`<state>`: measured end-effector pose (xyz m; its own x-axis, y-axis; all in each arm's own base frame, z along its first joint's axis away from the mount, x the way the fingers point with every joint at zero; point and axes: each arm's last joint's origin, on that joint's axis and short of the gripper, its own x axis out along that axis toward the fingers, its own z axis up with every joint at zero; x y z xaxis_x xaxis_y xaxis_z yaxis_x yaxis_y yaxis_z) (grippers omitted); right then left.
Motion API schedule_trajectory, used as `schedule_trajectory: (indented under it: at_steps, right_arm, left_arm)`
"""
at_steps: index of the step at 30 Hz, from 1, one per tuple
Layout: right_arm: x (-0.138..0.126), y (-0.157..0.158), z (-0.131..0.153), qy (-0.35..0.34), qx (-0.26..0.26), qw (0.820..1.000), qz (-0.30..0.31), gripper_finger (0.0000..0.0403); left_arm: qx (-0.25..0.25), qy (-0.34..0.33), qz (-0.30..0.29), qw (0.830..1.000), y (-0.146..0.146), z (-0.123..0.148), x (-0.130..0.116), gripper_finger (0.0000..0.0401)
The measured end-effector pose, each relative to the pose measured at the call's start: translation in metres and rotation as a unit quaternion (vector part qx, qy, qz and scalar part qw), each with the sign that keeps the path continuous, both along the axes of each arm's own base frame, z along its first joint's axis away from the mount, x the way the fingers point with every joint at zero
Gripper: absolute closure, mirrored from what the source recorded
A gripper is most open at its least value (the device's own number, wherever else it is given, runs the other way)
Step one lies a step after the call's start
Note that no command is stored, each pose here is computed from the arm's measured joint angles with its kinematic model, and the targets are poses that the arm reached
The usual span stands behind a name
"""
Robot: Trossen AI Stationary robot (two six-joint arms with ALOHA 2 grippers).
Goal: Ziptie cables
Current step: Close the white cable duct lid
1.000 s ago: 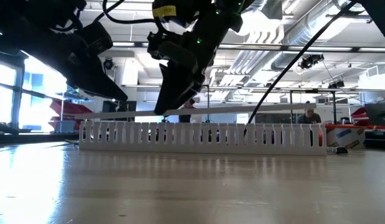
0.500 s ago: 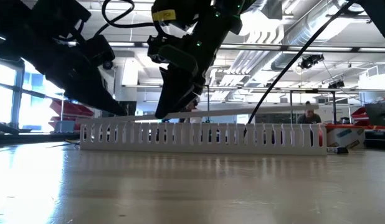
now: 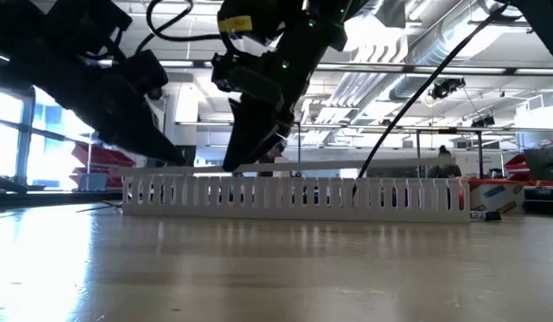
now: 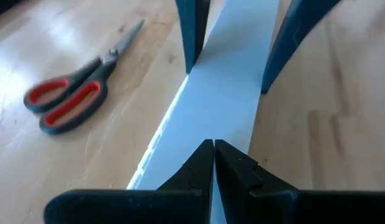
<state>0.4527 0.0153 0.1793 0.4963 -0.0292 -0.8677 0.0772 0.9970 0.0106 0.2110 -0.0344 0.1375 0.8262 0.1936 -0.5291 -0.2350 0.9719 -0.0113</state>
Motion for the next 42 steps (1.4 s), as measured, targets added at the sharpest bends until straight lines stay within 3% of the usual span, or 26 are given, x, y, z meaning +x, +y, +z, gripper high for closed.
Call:
schedule_trajectory:
  at_steps: [15, 22, 30, 35, 42]
  right_arm:
    - [-0.002, 0.025, -0.011, 0.026, 0.027, 0.998, 0.041, 0.0188]
    - [-0.018, 0.072, -0.002, 0.054, 0.021, 0.991, 0.118, 0.0188]
    - [-0.029, 0.111, 0.002, 0.048, -0.009, 0.984, 0.173, 0.0188]
    - [-0.028, 0.113, 0.008, 0.031, -0.023, 0.982, 0.187, 0.0188]
    - [-0.030, 0.101, 0.034, -0.009, -0.044, 0.981, 0.186, 0.0188]
  left_arm:
    - [-0.008, -0.022, -0.002, 1.000, 0.002, 0.014, -0.006, 0.0401]
    - [0.002, -0.001, -0.004, 1.000, 0.009, 0.011, -0.007, 0.0400]
    - [-0.028, 0.012, -0.050, 0.998, 0.009, 0.009, -0.006, 0.0371]
    - [-0.027, 0.001, -0.049, 0.998, 0.000, 0.011, -0.008, 0.0367]
    - [-0.015, -0.030, -0.044, 0.998, -0.020, 0.017, -0.012, 0.0391]
